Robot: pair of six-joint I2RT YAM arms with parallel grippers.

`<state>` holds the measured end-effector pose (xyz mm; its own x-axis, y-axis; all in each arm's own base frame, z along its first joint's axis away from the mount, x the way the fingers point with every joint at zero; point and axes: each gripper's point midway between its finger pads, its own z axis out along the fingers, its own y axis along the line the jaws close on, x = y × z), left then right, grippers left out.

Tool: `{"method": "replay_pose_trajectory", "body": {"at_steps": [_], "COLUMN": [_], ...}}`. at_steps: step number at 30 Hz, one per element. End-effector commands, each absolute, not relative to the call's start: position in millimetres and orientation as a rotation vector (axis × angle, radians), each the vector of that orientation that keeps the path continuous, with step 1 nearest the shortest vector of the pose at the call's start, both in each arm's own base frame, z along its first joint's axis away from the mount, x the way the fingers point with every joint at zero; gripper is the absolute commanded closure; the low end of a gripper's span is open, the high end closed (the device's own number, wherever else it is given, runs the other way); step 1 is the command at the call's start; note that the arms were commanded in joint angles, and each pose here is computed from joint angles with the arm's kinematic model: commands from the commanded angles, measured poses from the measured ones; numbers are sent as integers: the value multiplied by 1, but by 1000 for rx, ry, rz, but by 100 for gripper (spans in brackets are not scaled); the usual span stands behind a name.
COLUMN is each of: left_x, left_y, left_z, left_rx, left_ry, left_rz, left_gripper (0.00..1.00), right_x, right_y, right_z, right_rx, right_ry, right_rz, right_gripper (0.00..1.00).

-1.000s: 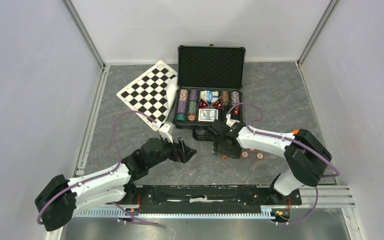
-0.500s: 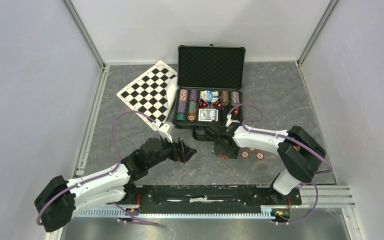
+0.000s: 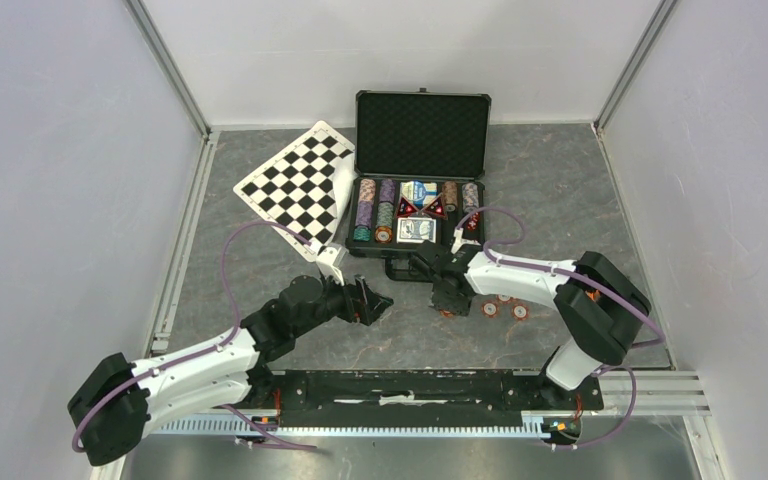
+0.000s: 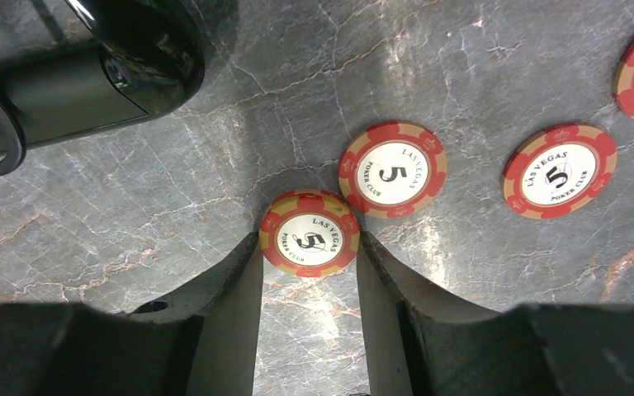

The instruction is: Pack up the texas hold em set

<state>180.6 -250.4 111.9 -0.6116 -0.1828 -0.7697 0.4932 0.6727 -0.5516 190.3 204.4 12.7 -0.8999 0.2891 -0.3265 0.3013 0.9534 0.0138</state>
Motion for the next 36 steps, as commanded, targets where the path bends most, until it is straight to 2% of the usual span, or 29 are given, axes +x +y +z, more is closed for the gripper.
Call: {"method": "replay_pose_trajectory", "body": {"at_steps": [1,14,28,36], "left_x": [183,184,184,185], "left_y": [-252,-253,-254,-254], "left_z": [122,119,117,116], "left_rx": [269,275,280,277], "left_ry": [1956,1965,1973,1976], "left_rz": [-993,-985,-978,-977], "left_gripper": [7,7,7,7], "right_x": [200,216,219,215], "right_y": [198,196,158,163], "right_z": [18,58,29,15], "right_rx": [401,370,429,413], "right_ry": [2730,2655,2713,2759], "right_rz": [-112,-30,-59,-14], "right_gripper": [76,76,70,68]}}
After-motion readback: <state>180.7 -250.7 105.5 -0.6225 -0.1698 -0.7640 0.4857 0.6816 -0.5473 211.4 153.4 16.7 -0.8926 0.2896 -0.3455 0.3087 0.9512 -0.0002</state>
